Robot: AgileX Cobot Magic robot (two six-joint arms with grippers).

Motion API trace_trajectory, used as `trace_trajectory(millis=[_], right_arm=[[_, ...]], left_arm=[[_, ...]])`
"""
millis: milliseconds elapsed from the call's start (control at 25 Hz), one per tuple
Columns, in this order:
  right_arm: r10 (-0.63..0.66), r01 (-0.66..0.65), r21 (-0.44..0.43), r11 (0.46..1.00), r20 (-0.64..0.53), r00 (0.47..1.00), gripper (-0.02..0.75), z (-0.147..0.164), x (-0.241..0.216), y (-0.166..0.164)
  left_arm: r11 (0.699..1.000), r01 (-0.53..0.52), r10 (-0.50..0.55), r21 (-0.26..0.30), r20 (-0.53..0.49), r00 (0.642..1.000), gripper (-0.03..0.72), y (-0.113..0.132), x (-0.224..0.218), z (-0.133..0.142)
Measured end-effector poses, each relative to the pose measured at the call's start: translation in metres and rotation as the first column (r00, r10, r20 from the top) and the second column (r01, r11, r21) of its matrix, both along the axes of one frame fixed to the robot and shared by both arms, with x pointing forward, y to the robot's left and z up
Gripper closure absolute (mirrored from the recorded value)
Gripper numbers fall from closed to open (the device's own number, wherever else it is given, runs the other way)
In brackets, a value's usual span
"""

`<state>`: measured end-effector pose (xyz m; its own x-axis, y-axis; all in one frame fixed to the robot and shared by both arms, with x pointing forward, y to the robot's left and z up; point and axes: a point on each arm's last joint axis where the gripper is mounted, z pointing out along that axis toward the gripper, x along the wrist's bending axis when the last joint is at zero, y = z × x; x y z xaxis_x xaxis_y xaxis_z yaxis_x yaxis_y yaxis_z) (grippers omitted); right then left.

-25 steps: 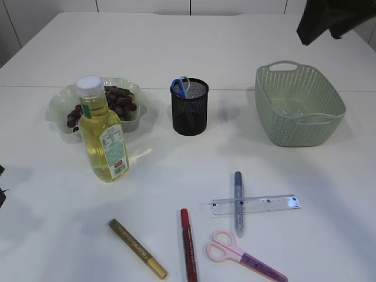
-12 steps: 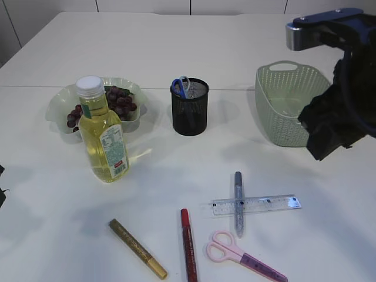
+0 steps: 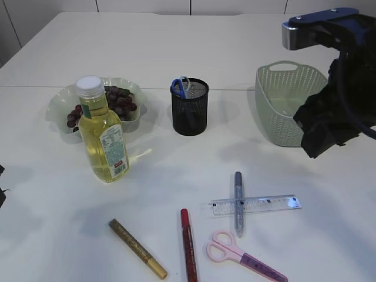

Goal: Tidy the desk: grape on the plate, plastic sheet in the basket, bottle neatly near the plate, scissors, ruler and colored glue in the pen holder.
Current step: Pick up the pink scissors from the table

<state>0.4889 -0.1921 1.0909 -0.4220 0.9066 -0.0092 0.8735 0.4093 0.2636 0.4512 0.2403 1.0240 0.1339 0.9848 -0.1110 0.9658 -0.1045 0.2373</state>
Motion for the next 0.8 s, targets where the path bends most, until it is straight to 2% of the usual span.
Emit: trace_trajectory(millis=[800], right_arm=[[0.025,-0.025,0.0,1.0,0.018,1.0,0.353,0.0004,0.0013,0.0006]], left_arm=[[1.0,0.0,0.0,0.0,0.0,1.0,0.379,0.0,0.0,0.0]])
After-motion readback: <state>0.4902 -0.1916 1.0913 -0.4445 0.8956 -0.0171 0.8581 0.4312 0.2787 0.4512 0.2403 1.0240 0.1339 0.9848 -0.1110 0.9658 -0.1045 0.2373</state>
